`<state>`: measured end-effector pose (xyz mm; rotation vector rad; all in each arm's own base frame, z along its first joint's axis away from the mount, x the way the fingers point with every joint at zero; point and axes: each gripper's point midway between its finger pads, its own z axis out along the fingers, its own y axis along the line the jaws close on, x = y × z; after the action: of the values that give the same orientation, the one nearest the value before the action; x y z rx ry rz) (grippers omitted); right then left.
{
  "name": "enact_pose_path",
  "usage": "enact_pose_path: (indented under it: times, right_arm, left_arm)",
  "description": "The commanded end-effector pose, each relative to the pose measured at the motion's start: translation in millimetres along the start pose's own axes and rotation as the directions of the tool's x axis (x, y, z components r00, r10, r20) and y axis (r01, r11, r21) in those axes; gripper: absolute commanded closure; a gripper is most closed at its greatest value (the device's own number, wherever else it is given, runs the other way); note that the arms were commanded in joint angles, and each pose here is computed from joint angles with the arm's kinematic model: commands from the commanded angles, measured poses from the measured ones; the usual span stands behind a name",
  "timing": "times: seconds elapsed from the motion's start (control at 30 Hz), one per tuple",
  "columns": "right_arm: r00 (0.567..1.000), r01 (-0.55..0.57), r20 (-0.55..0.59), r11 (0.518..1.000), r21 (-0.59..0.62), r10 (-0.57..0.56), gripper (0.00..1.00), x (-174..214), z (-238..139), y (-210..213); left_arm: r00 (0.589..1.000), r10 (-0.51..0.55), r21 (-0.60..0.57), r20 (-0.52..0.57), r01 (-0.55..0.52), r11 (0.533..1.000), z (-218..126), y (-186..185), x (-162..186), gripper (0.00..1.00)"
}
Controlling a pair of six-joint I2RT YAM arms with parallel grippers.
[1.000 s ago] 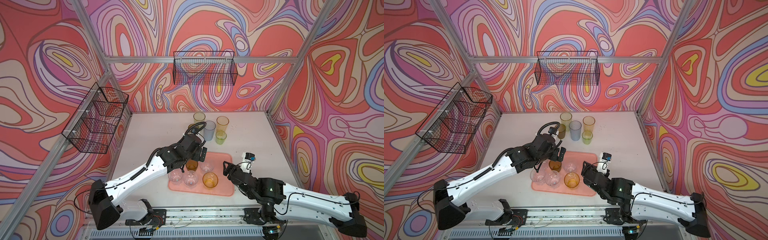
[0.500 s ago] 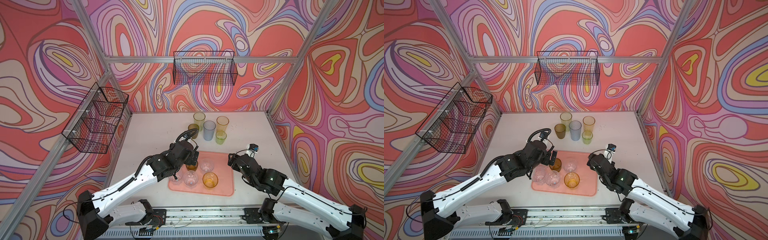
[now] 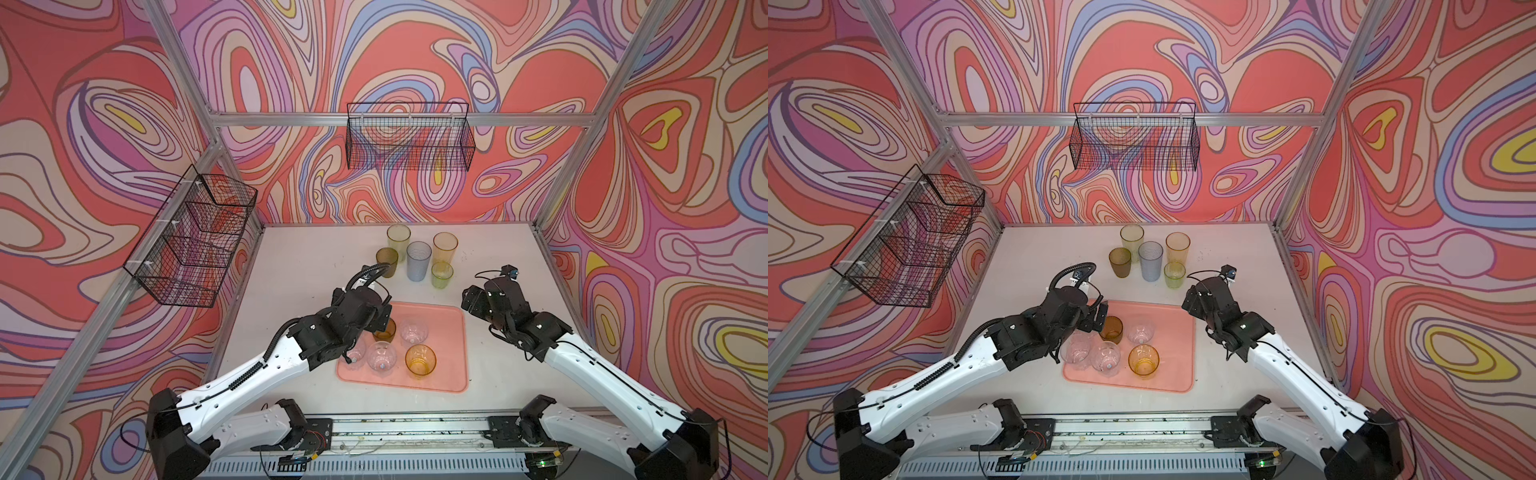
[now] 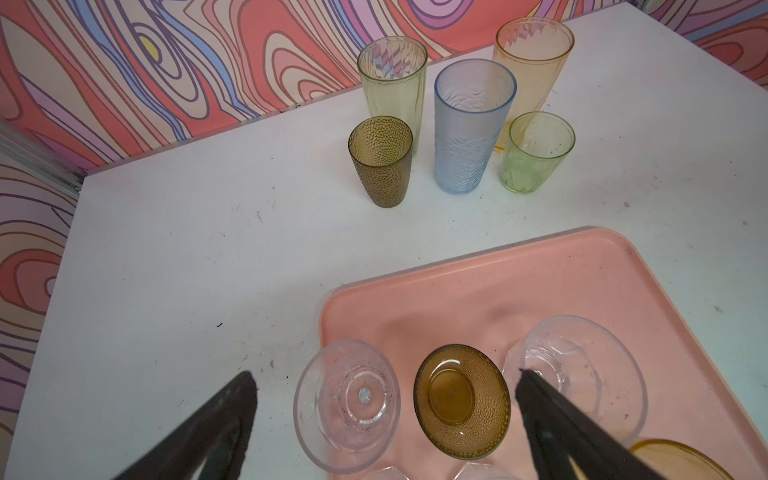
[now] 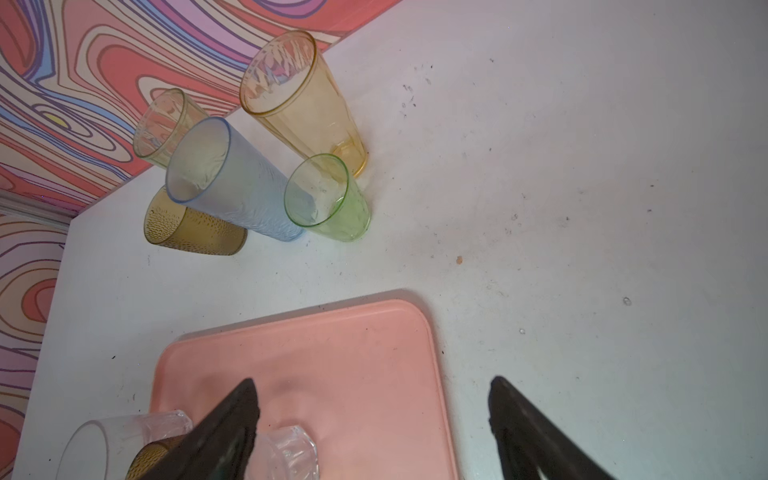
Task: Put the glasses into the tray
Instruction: 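Raise the left gripper while the right gripper reaches toward the small green glass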
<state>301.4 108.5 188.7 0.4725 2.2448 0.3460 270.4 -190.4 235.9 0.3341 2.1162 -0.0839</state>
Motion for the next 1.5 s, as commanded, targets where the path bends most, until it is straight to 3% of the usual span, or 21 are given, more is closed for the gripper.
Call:
enact_pose_path:
  times: [0.0,0.5,0.93,1.17,1.47]
  right_arm:
    - [1.0,0.015,0.006,0.998,-0.055,-0.015,0.1,-17,-1,12]
    - [0.998,-0.069,0.003,0.997,-0.025,0.069,0.1,-61,25,-21]
    - [0.99,-0.135,-0.033,0.99,-0.047,0.134,0.1,-70,46,-40]
    - [0.987,-0.151,-0.054,0.987,-0.049,0.149,0.1,-69,61,-44]
    - [0.975,-0.205,-0.1,0.975,-0.087,0.196,0.11,-63,85,-39]
  left_arm:
    - [0.999,0.009,-0.031,0.041,-0.008,1.0,-2,7,-4,0.0]
    - [0.998,0.02,-0.03,0.058,-0.019,0.999,-6,11,2,0.0]
    - [0.994,-0.077,0.161,0.074,0.064,0.985,-20,-14,-6,0.0]
    - [0.994,-0.096,0.183,0.051,0.085,0.979,-20,-19,-4,0.0]
    - [0.989,-0.147,0.317,0.011,0.136,0.939,-23,-44,-6,0.0]
